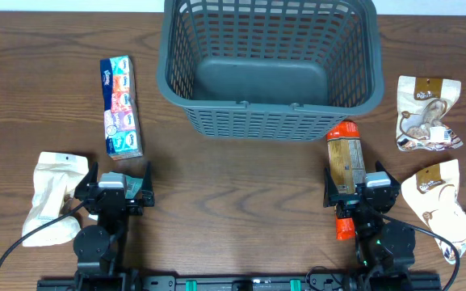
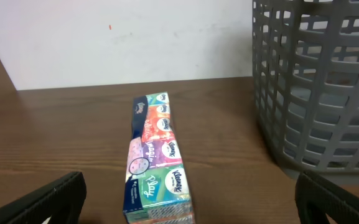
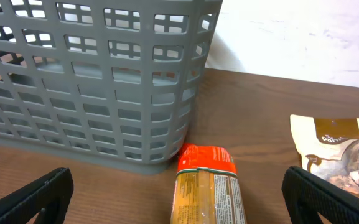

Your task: Pack container

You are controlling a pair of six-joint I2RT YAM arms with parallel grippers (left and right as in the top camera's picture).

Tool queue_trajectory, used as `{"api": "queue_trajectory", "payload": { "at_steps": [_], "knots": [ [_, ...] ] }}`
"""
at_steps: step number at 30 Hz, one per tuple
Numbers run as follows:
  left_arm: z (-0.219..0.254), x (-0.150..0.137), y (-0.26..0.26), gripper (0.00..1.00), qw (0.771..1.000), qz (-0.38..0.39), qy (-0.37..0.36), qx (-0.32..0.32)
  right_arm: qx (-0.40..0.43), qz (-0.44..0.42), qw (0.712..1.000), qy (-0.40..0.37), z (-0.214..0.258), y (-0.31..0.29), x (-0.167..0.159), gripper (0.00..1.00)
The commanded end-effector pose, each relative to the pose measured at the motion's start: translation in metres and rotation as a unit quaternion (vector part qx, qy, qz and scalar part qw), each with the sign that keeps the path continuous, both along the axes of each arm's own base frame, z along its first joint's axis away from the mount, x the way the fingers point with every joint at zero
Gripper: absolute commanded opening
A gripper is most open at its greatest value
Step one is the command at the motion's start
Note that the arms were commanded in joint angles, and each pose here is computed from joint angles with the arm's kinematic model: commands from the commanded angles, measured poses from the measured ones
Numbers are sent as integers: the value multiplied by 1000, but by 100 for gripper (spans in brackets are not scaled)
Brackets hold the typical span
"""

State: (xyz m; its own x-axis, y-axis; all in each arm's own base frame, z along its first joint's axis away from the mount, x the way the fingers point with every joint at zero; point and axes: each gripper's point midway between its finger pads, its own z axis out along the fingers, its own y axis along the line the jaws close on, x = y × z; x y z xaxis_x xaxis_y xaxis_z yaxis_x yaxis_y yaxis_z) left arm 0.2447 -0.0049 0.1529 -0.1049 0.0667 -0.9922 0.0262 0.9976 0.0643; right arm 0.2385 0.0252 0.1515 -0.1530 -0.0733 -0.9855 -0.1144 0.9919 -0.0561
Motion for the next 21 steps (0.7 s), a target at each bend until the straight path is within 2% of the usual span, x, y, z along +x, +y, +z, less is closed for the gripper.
{"api": "queue_trajectory", "payload": {
  "at_steps": [1,9,15,18,21],
  "knots": [
    [-16,-1,1,99,1000,4,23,4,25,2,1000,2,-1,2,0,99],
    [-16,-1,1,99,1000,4,23,4,87,16,996,19,3,10,-5,99],
    [-16,-1,1,99,1000,4,23,4,91,-12,996,20,56,-2,-20,99],
    [-16,-1,2,99,1000,5,23,4,76,-29,995,64,73,-9,-30,99],
    [-16,-1,1,99,1000,4,23,2,60,-42,987,144,81,-13,-39,99]
  ]
}}
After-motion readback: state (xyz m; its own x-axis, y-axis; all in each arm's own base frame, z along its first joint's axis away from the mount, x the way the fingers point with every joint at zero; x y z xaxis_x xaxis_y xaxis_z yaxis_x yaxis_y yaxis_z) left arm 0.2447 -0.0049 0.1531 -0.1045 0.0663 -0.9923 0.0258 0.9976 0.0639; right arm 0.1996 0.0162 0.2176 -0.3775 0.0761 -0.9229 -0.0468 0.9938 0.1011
